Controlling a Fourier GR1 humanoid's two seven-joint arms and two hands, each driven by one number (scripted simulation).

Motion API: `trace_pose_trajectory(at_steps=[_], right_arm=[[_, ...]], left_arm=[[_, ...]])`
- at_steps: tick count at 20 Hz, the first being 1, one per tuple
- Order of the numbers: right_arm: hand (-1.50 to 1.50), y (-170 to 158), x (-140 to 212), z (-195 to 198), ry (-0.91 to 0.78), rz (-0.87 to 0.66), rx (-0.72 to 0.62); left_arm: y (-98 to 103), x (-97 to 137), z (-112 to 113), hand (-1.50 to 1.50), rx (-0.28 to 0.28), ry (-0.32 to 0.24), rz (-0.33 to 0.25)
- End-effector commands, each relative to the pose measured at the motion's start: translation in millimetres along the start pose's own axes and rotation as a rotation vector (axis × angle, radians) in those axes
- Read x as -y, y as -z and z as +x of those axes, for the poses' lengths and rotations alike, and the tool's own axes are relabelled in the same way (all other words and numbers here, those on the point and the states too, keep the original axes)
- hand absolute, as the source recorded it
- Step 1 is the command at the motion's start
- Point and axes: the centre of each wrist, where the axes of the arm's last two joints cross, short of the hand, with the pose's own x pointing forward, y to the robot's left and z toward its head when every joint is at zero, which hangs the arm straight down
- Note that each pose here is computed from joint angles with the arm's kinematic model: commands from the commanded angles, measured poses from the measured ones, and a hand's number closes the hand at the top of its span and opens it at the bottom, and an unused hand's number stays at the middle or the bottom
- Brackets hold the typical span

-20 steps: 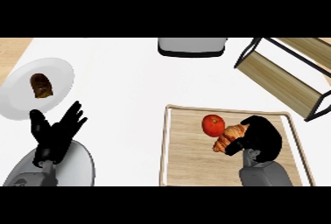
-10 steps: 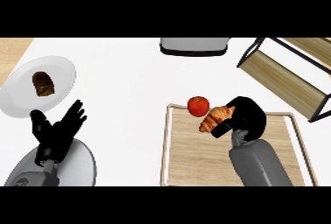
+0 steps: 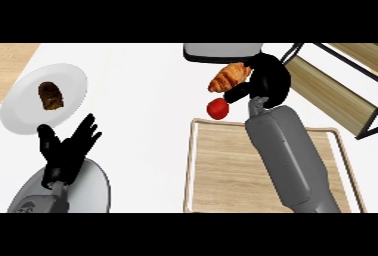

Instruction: Pick the croissant from the tray and place it in the tiered shelf

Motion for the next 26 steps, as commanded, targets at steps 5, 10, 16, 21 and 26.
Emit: trace_pose_trajectory(at_steps=[5, 10, 16, 21, 26], right_arm=[[1.5, -26, 84, 75, 0.07, -0.312, -0.005], [1.5, -31, 127, 88, 0.083, -0.38, -0.04], [1.5, -17, 188, 105, 0.101, -0.47, -0.076], [1.5, 18, 240, 94, 0.119, -0.508, -0.121], [1.5, 41, 260, 80, 0.116, -0.531, -0.127]], left_arm=[[-10, -3, -31, 0.0, -0.075, -0.003, 0.019], [6, -1, -3, 0.0, -0.065, -0.013, 0.027], [1, -2, -11, 0.0, -0.05, -0.013, 0.029], [-3, -13, -2, 0.0, -0.057, -0.001, 0.025], [-11, -17, -11, 0.0, -0.064, -0.016, 0.014]])
